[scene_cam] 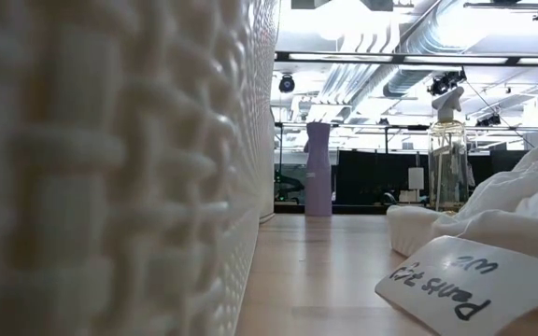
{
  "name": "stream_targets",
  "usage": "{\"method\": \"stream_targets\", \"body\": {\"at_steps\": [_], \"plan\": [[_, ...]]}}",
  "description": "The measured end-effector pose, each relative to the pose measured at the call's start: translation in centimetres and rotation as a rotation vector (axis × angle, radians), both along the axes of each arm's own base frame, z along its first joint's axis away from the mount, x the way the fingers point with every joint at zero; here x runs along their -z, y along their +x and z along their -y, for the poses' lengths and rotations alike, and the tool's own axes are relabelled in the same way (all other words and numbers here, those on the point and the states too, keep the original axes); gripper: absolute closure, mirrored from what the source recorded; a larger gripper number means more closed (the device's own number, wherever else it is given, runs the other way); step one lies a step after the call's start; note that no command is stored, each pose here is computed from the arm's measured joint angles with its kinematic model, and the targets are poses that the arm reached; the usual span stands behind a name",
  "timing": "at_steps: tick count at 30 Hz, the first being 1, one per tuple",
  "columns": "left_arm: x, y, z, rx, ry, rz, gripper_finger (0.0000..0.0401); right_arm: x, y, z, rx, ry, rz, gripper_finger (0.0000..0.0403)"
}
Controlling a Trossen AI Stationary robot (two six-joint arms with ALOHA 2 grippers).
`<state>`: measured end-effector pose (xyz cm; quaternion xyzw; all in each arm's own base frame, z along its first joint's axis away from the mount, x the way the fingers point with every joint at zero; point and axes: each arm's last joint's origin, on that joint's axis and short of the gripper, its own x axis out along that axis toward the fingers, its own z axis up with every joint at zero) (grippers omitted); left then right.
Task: Sort clothes
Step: Put the white blouse into the bottom white laundry organizer
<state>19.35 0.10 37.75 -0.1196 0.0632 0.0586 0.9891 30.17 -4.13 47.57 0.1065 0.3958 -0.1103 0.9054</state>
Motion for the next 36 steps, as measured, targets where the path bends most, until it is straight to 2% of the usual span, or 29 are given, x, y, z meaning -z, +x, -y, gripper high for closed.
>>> {"method": "stream_targets", "body": {"at_steps": [4, 6, 8, 12, 16, 19, 25, 27, 30, 32, 36], "plan": [[-2.7, 1.2, -0.3, 0.018, 0.129, -0.134, 0.0172, 1.2, -0.8, -4.5, -0.054, 0.044, -0.169, 0.0105], [-3.9, 1.6, -0.5, 0.013, 0.175, -0.236, 0.0165, 1.8, -0.8, -6.8, -0.074, 0.048, -0.180, 0.0105], [-4.8, 2.2, -0.7, 0.000, 0.196, -0.313, 0.0159, 3.3, -1.2, -9.1, -0.094, 0.054, -0.250, 0.0105], [-5.3, 2.6, -0.7, 0.009, 0.159, -0.388, 0.0153, 8.4, -3.1, -13.0, -0.095, 0.086, -0.441, 0.0105], [-4.4, 2.7, -0.6, 0.027, 0.077, -0.399, 0.0153, 14.2, -6.1, -15.7, -0.059, 0.236, -0.542, 0.0105], [-3.1, 2.6, -0.5, 0.012, 0.024, -0.390, 0.0153, 17.6, -8.4, -16.8, -0.014, 0.324, -0.576, 0.0105], [-1.2, 2.6, -0.5, -0.021, -0.090, -0.221, 0.0153, 21.3, -12.4, -15.7, 0.265, 0.360, -0.680, 0.0105], [-0.7, 2.6, -0.5, -0.022, -0.131, -0.200, 0.0153, 22.1, -12.9, -15.7, 0.268, 0.419, -0.713, 0.0105], [-0.2, 2.5, -0.4, 0.009, -0.187, -0.207, 0.0153, 23.0, -13.0, -16.5, 0.183, 0.453, -0.703, 0.0105], [-0.3, 2.5, -0.1, 0.031, -0.205, -0.204, 0.0153, 23.3, -12.8, -17.1, 0.136, 0.446, -0.654, 0.0105], [-0.3, 2.5, 0.4, 0.055, -0.209, -0.205, 0.0153, 24.9, -12.6, -17.3, 0.159, 0.380, -0.666, 0.0105]]}}
